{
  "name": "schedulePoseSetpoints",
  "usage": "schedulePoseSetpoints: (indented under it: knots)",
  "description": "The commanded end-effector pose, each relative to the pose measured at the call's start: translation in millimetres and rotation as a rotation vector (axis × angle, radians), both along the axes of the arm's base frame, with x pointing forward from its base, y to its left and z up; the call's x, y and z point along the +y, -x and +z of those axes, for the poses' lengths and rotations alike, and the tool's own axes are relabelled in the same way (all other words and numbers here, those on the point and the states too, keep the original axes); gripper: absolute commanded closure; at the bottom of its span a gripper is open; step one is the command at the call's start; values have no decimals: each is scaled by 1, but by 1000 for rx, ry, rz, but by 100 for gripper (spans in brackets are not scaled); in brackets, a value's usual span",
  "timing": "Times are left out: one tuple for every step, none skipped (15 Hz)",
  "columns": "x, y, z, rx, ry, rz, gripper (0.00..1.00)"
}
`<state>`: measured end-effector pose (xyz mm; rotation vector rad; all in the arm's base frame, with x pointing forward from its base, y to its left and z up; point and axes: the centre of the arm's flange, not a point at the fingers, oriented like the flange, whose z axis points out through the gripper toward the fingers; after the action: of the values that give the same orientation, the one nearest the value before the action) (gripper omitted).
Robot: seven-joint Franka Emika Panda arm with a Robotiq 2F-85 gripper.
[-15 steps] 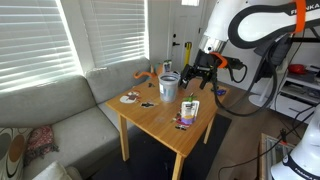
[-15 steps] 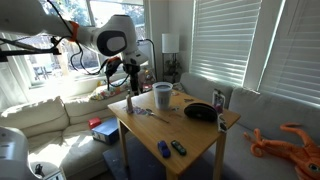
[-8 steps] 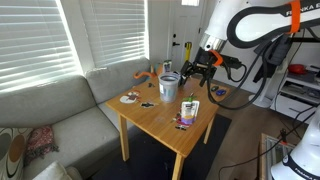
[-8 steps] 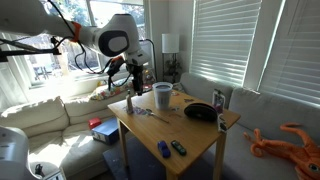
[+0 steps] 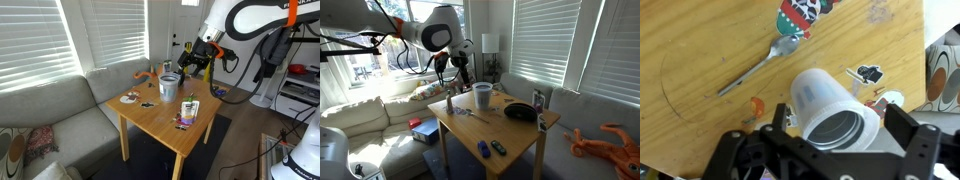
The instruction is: Pick up the silver cup from the clear cup and put it on the table, pick up both white and purple packets with green lids and put them in the clear cup one by one
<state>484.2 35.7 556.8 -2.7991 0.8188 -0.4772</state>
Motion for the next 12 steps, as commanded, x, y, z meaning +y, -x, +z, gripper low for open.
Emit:
schedulePoseSetpoints:
  knots:
    - [13,-28,15,-35,51,178,0]
    - [17,-36,15,-43,72,208,0]
    - [20,-43,15,-51,96,214,0]
    - [24,-53,14,-51,104,258,0]
    - [26,-59,13,-57,120,284,0]
    - [30,-68,11,-59,128,320,0]
    - [34,-74,8,-61,137,346,0]
    - [39,-81,5,-56,140,373,0]
    - [43,-86,1,-52,147,396,0]
    - [46,-92,-4,-42,149,414,0]
    - [49,-97,-7,-36,149,431,0]
    - [51,-102,-11,-31,150,444,0]
